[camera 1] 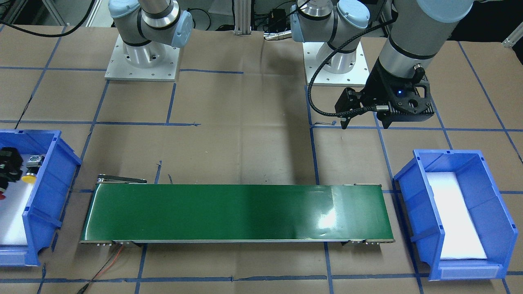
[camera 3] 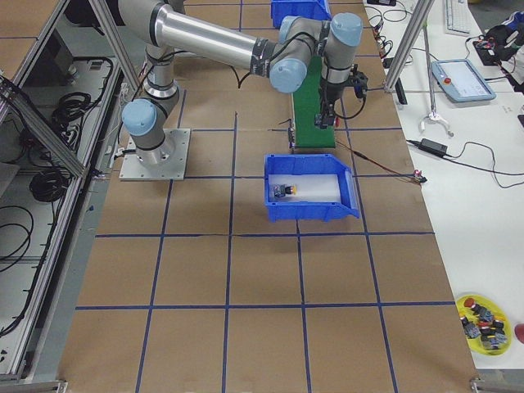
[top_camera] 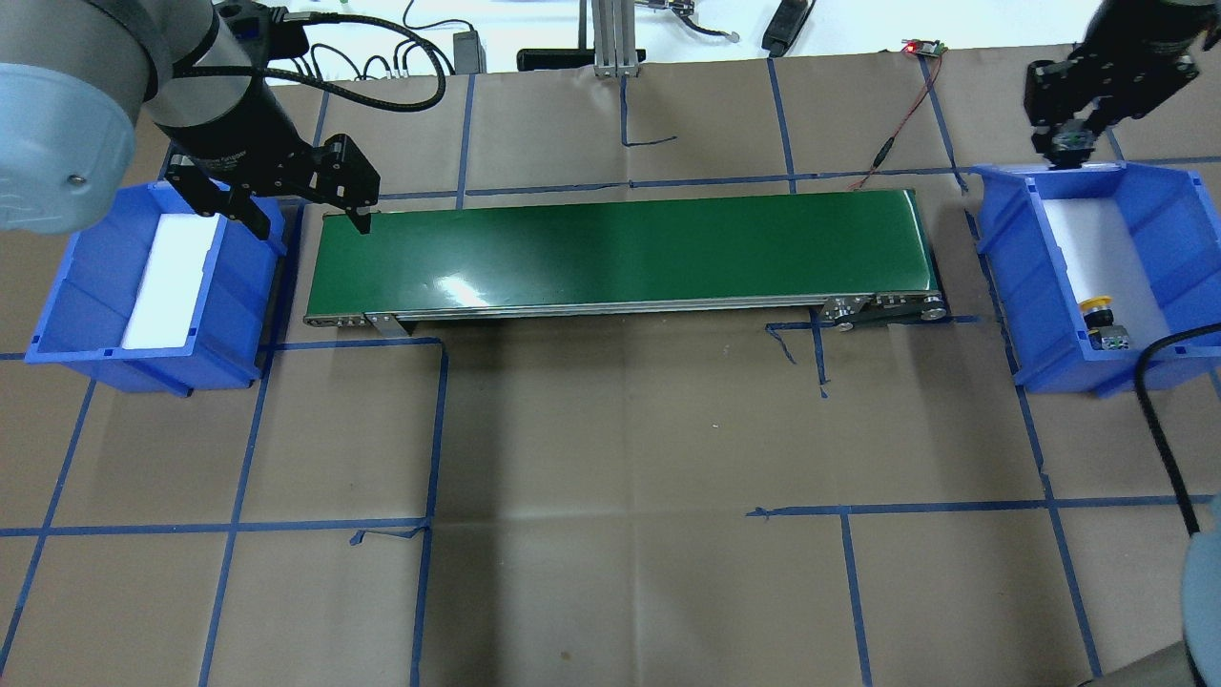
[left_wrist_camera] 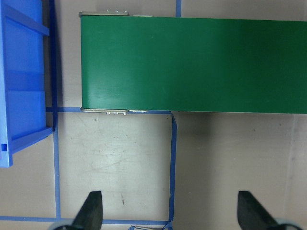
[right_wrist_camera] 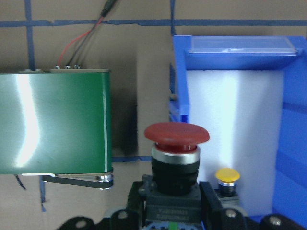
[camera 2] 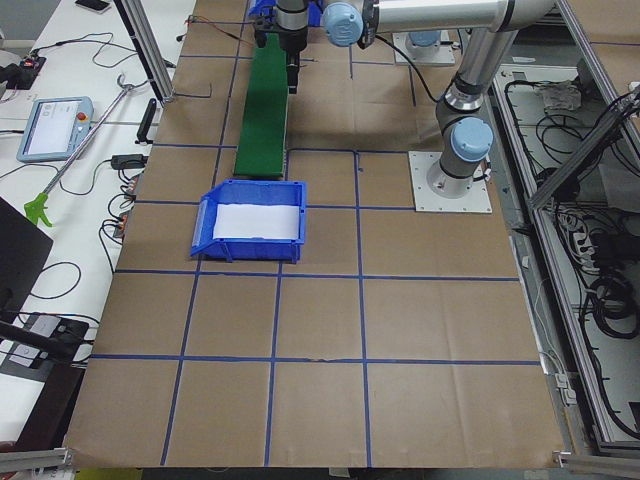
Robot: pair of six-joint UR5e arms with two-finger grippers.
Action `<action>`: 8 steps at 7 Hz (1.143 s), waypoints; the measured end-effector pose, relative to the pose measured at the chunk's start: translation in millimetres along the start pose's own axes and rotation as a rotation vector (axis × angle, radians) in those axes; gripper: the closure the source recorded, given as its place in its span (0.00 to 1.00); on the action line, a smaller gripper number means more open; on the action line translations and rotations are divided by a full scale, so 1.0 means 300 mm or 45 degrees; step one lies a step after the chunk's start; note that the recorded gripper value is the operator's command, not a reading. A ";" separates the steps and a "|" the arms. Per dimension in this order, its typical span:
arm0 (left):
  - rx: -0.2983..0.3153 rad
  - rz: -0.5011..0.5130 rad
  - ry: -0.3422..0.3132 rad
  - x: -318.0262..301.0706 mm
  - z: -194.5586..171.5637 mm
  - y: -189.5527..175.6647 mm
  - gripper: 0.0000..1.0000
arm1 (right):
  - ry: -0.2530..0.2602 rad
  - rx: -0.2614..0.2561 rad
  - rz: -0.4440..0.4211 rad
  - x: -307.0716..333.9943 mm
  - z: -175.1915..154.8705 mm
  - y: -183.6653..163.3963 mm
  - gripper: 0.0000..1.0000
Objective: Transport two buttons from left to right
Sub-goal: 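Carry the red button into the bin and lower it beside the yellow one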
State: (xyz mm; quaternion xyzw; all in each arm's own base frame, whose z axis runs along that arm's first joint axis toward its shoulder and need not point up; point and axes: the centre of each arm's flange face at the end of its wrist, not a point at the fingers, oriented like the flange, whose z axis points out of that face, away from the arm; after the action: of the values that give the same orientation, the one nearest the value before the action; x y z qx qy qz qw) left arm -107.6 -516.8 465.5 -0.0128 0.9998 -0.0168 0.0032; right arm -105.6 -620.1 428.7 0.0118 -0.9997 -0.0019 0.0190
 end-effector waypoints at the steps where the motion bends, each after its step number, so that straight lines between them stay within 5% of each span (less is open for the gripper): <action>1: -0.001 0.000 0.000 0.000 0.000 0.000 0.00 | -0.008 -0.007 -0.051 0.148 0.025 0.019 0.96; 4: -0.001 0.000 0.000 0.000 0.000 0.000 0.00 | -0.054 -0.031 -0.098 0.358 0.254 -0.029 0.96; 8: 0.000 -0.001 0.000 0.000 0.000 0.000 0.00 | -0.082 0.040 -0.114 0.347 0.506 -0.048 0.96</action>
State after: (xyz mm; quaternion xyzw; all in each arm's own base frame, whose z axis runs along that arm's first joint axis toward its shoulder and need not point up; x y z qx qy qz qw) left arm -107.6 -516.7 465.5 -0.0131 0.9998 -0.0167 0.0032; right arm -215.2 -636.4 281.0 0.0567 -0.9982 0.0127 -0.0134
